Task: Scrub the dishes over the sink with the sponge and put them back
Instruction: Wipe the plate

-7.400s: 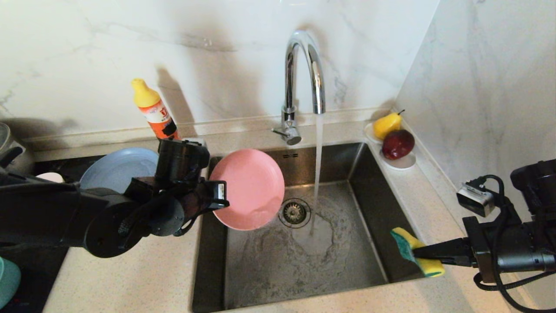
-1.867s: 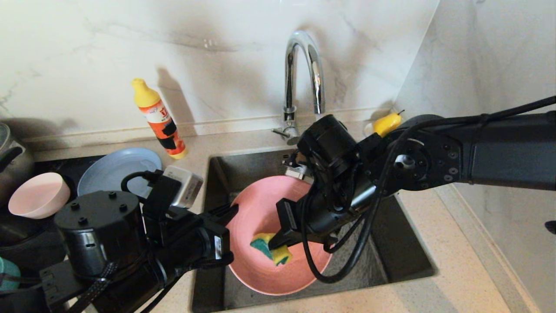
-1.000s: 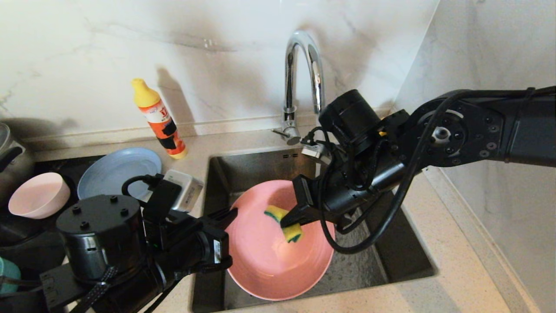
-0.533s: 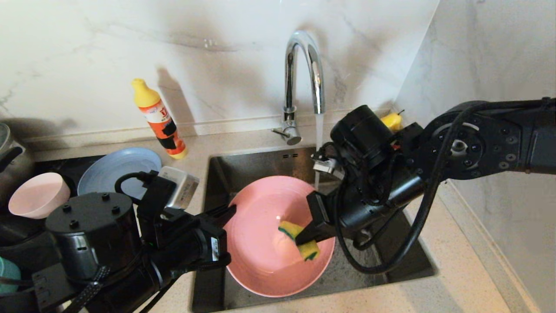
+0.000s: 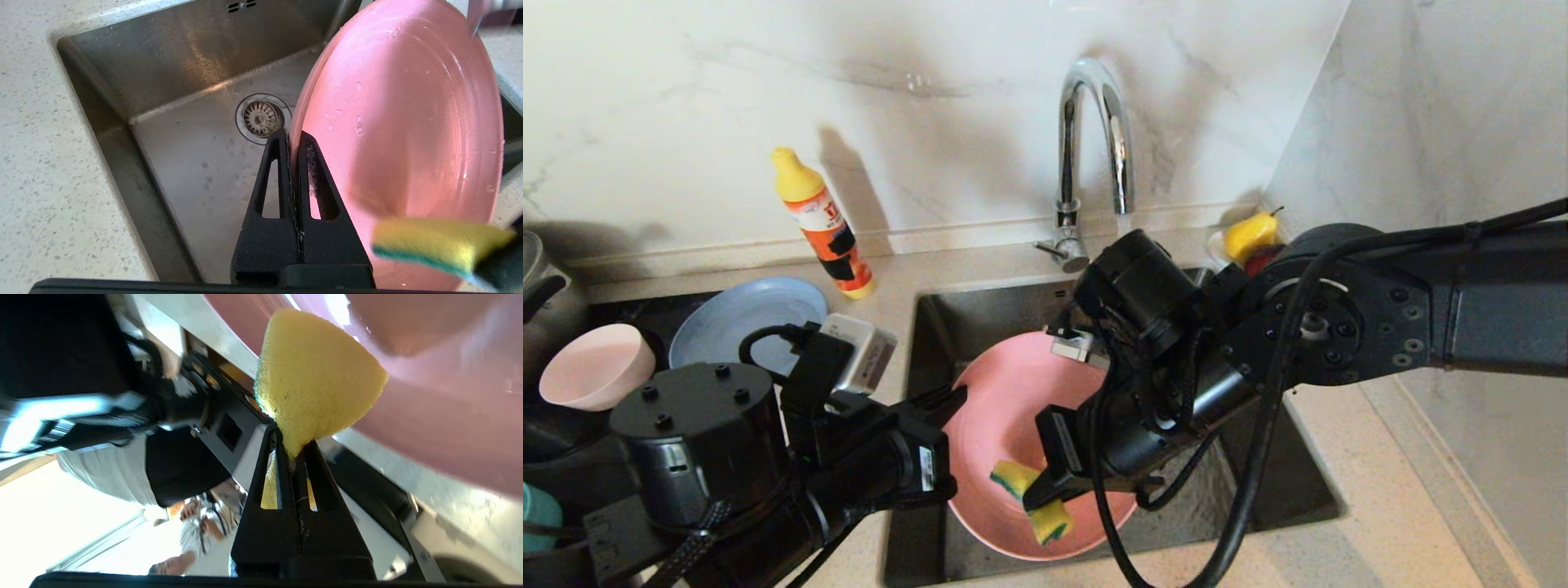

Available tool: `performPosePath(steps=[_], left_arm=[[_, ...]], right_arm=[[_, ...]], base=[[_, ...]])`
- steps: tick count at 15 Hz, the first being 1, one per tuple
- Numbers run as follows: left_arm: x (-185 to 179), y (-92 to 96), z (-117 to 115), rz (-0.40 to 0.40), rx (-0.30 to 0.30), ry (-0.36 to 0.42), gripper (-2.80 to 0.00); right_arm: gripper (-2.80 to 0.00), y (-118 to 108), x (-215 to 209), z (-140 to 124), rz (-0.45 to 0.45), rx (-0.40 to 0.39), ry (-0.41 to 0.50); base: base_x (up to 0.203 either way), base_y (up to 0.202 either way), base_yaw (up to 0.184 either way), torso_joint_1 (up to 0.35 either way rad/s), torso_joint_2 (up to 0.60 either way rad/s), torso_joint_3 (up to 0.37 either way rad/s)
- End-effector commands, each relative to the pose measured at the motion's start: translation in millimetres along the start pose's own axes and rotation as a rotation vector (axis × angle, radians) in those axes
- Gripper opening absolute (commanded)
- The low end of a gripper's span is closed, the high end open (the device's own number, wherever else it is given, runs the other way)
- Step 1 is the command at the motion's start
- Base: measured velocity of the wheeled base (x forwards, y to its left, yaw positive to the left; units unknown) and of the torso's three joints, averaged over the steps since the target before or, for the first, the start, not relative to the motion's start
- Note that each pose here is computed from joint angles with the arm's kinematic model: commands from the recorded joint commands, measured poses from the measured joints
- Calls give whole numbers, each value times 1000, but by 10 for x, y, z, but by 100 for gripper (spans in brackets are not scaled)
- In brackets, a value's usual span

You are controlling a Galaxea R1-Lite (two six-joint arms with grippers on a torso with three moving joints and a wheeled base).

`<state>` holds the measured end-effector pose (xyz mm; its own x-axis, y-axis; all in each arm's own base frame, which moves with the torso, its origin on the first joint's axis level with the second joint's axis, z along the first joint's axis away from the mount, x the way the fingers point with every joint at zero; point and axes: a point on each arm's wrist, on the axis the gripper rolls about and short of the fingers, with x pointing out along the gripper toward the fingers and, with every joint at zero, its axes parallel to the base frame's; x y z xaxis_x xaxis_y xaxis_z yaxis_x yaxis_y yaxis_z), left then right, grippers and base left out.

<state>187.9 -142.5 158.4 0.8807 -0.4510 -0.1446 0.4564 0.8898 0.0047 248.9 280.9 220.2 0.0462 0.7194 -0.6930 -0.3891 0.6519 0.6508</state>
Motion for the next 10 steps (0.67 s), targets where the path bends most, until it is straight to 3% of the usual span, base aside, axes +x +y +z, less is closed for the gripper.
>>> performPosePath(steps=[1,6,10], left_arm=[[7,-1,-9,1,-2,1,-280],[-19,5,-30,2,-10,7,-280],[-22,24,11,11,-18,-10,-280]], right_arm=[[-280,84,-23,66,24,-13,-24],[-280,-9,-413,231,34,15,-138],[-280,-100,-859,79,18,48,-191]], base=[[0,0,0,0,0,0],[0,0,0,0,0,0],[0,0,0,0,0,0]])
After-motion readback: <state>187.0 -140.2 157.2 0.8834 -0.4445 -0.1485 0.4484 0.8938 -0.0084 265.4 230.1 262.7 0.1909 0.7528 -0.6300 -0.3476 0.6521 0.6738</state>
